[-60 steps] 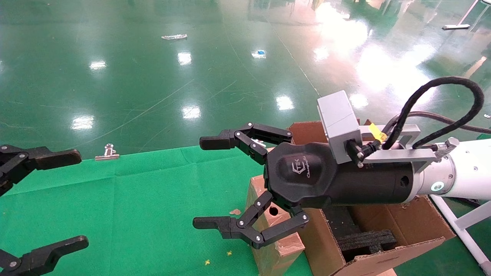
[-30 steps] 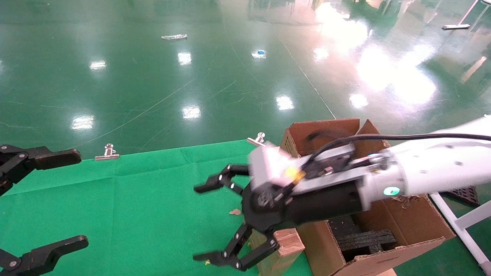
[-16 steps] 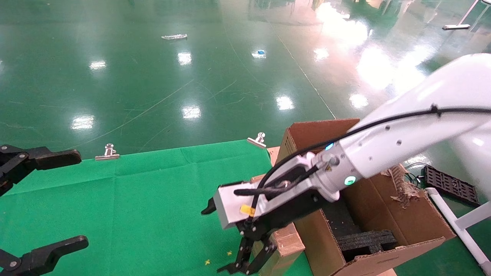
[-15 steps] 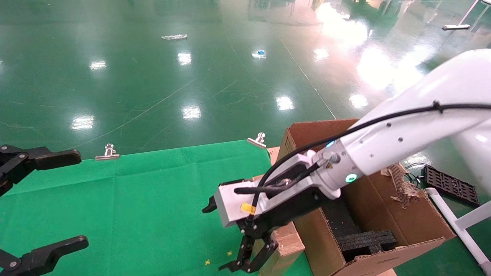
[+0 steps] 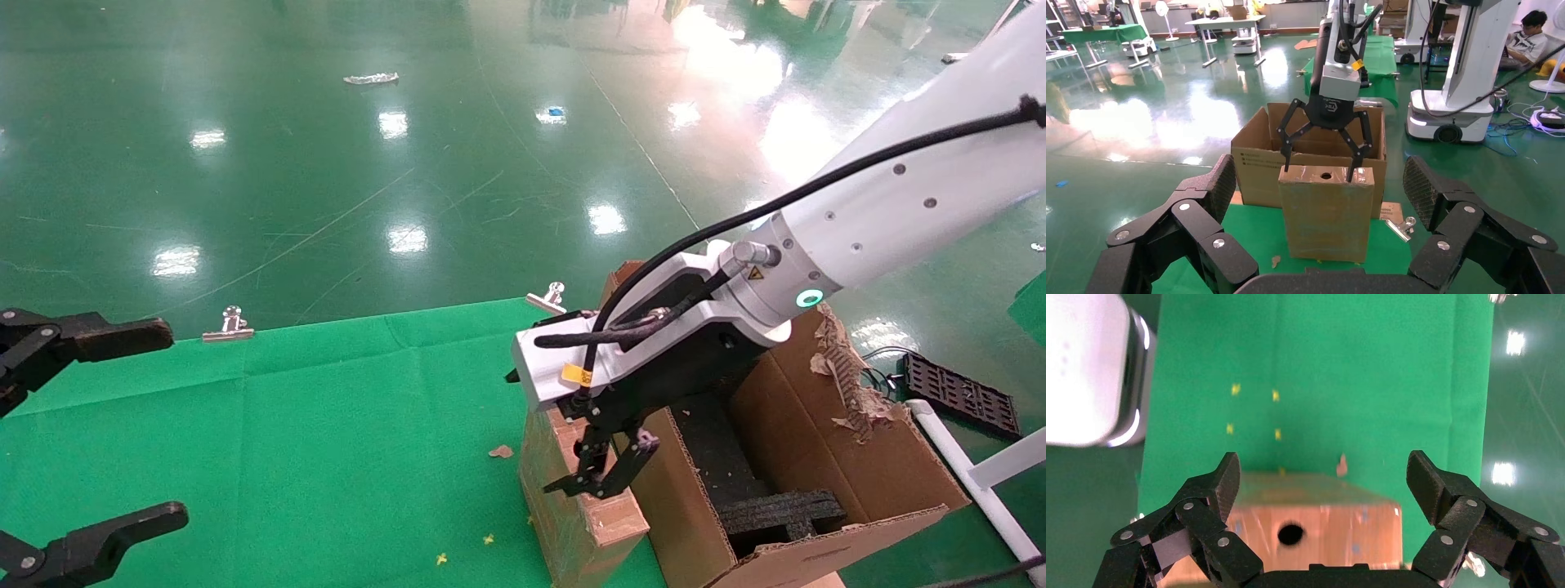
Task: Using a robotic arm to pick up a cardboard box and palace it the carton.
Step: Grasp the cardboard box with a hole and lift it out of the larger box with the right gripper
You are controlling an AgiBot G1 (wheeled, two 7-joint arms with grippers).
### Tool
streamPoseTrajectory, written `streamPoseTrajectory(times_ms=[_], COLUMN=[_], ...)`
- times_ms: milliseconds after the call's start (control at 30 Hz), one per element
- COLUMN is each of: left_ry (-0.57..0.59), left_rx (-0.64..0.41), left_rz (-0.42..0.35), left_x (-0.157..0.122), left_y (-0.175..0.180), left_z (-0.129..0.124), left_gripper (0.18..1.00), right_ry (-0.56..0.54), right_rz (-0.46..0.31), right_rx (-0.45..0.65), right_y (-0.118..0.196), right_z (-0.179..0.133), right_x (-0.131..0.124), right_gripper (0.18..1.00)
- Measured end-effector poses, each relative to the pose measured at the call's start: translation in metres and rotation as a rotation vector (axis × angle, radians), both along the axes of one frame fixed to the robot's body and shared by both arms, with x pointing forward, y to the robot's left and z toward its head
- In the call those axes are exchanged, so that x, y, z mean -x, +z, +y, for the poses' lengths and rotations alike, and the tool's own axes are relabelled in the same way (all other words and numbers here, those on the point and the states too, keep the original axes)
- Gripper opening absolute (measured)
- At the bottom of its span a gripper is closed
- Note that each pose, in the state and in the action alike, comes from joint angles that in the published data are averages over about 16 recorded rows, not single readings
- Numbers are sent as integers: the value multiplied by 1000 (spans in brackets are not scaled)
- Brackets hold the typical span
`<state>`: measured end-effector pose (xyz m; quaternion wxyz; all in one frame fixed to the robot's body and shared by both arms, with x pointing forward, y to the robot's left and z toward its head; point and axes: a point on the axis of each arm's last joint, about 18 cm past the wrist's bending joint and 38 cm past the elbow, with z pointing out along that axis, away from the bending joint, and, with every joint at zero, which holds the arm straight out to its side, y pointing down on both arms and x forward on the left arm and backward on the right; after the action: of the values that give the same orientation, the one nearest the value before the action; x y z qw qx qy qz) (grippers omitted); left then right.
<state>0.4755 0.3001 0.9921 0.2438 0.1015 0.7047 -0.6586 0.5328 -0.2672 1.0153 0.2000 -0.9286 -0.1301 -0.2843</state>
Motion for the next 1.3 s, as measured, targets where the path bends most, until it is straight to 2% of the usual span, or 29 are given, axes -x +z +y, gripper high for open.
streamPoseTrajectory(times_ms=[367, 700, 833, 1000, 1300], left_ry=[0, 0, 0, 0, 0], left_rx=[0, 0, 0, 0, 0], left_rz=[0, 0, 0, 0, 0], left_x=[0, 0, 0, 0, 0], left_y=[0, 0, 0, 0, 0], left_z=[0, 0, 0, 0, 0], left_gripper=[1001, 1001, 1001, 1001, 1001], right_ry=[-122, -232, -346, -542, -884], right_rz=[23, 78, 104, 154, 317], right_rx=[160, 214, 176, 80, -144], right_y=[8, 9, 14, 17, 10], right_z=[1, 9, 9, 7, 1], right_x=[-4, -3, -4, -7, -16], right_gripper=[1000, 1000, 1000, 1000, 1000])
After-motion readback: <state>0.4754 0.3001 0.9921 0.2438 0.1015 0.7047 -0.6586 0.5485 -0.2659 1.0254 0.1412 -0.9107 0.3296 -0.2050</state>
